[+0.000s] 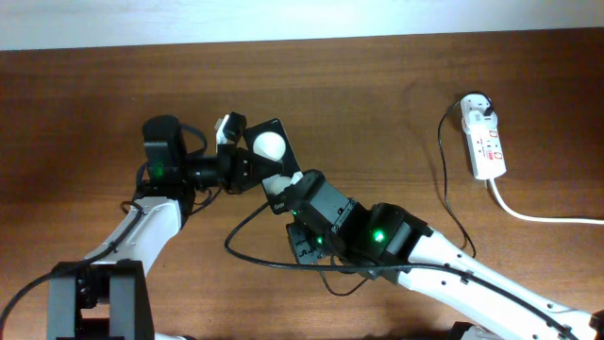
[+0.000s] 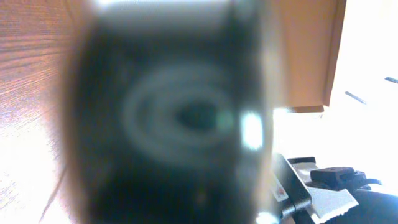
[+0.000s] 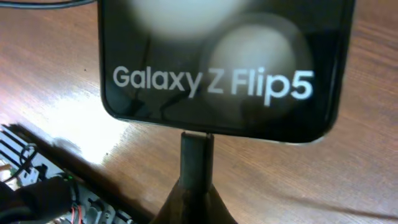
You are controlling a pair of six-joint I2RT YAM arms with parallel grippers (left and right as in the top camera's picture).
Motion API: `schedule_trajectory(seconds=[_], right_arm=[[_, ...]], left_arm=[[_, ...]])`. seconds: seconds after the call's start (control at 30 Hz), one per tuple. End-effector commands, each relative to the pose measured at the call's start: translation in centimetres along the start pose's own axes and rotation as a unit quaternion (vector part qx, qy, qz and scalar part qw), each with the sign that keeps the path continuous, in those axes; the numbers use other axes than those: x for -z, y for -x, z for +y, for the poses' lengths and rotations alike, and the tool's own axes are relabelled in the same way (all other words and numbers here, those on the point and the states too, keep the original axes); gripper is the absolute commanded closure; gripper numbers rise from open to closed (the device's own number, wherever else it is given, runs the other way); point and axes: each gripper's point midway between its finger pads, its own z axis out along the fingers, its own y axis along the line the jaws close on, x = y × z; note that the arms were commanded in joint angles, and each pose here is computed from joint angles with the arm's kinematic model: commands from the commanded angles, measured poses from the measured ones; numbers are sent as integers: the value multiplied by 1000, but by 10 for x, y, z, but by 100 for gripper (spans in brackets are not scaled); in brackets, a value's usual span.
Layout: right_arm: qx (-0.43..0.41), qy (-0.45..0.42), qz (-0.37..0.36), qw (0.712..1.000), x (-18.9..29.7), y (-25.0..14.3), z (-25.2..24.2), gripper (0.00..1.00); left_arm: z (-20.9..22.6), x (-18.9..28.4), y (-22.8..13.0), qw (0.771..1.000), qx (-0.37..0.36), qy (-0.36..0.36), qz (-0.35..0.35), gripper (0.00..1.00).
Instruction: Plug charger to phone and switch on socket
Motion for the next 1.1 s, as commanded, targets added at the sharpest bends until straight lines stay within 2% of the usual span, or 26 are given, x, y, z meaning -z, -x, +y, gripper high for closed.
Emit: schedule_trajectory(seconds=[0.0, 0.2, 0.3, 0.4, 0.43, 0.53, 0.6, 0.67, 0.7, 0.77, 0.87, 0.9, 1.07], right_arm=[[3, 1, -29, 1000, -1, 13, 3, 96], [42, 19, -87, 995, 3, 40, 15, 96], [42, 20, -75, 996, 5, 34, 14, 93], [42, 15, -65, 997, 18, 23, 9, 75], [42, 16, -66, 997, 28, 19, 6, 65], [42, 31, -79, 996, 55, 13, 6, 56], [44, 52, -113, 991, 101, 7, 4, 46], [41, 62, -164, 984, 144, 7, -1, 44], [36, 69, -218, 973, 179, 8, -9, 40], [20, 57, -288, 956, 218, 6, -28, 30], [-5, 40, -364, 931, 262, -5, -57, 17], [-7, 36, -370, 928, 267, -8, -62, 15], [-13, -9, -359, 933, 261, -16, -81, 14]], left_arm=[[-9, -1, -1, 1000, -23, -9, 15, 100], [-11, -18, -12, 999, -23, -14, 42, 100], [-11, -22, -14, 998, -23, -15, 49, 100], [-12, -22, -14, 998, -46, -16, 49, 100], [-12, -22, -14, 997, -53, -17, 48, 100], [-12, -22, -14, 997, -61, -17, 48, 100], [-12, -22, -14, 996, -69, -17, 48, 100], [-11, -22, -12, 995, -84, -15, 43, 100], [-8, -23, -8, 996, -83, -5, 30, 100], [-6, -28, -3, 997, -75, 7, 16, 100], [-35, -51, 16, 988, -155, 4, -27, 100], [-52, -58, 22, 980, -192, -8, -42, 100], [-107, -88, 48, 962, -257, -28, -88, 100]])
